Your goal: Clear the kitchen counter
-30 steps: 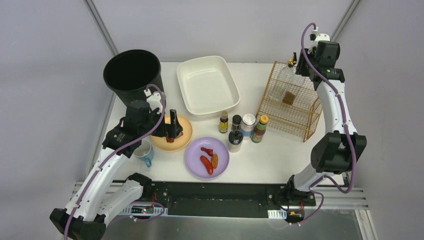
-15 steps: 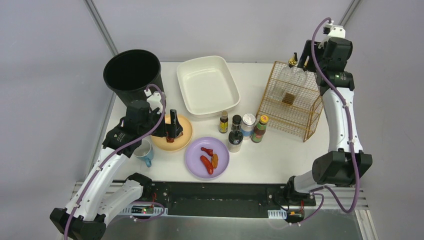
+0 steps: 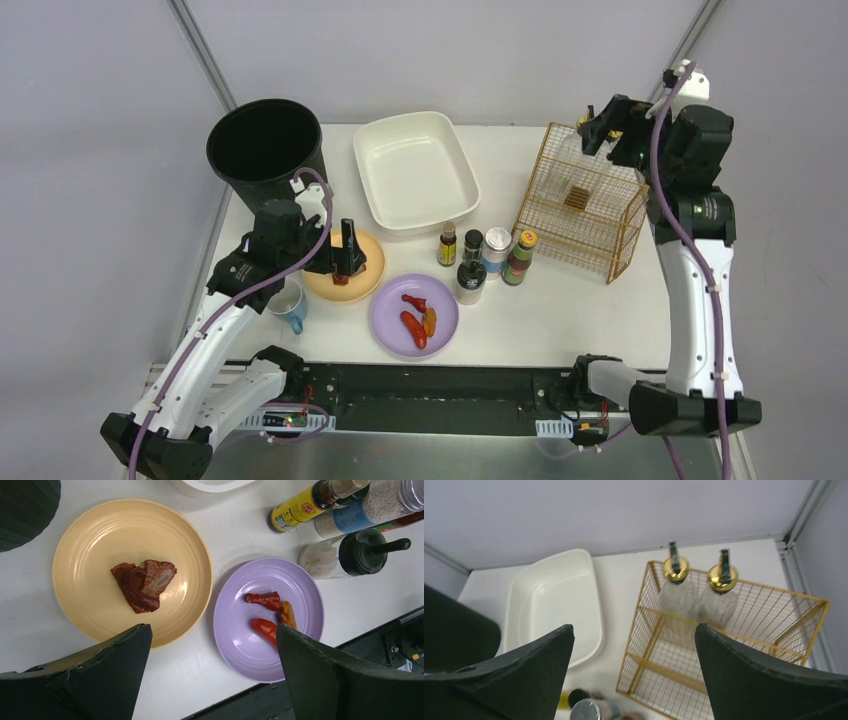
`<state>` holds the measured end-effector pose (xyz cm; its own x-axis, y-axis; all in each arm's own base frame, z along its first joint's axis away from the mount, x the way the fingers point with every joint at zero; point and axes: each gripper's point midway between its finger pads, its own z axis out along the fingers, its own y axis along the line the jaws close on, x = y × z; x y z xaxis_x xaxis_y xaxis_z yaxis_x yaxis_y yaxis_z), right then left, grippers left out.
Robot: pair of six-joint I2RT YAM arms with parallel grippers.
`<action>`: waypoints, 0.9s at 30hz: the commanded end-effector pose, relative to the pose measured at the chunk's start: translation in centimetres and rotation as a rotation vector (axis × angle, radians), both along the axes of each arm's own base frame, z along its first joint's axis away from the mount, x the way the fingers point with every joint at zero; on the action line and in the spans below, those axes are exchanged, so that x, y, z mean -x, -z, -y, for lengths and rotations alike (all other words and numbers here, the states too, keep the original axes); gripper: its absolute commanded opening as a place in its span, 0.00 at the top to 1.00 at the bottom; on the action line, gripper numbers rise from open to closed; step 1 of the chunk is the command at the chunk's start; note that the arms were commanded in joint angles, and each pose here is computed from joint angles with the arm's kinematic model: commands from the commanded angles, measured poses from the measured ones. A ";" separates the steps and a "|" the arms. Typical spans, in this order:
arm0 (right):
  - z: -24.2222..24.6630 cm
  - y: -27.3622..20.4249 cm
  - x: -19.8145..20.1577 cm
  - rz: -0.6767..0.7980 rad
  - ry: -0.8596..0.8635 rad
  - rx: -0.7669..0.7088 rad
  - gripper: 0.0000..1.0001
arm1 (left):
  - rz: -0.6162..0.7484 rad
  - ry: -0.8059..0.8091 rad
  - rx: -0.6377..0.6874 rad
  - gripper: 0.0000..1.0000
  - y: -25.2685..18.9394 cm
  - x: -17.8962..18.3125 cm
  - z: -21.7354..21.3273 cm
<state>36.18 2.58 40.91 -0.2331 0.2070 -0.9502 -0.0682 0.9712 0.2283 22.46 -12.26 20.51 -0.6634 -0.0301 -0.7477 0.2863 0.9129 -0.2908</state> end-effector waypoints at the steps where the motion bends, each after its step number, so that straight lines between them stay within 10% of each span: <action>1: -4.0 1.6 3.4 -0.069 -0.123 -0.066 0.06 | 0.030 0.003 0.014 0.00 -0.6 -0.4 0.0; 27: -9.2 17.7 9.4 -0.536 -0.144 0.077 0.21 | 0.023 -0.021 0.000 0.00 -0.3 -0.7 -0.3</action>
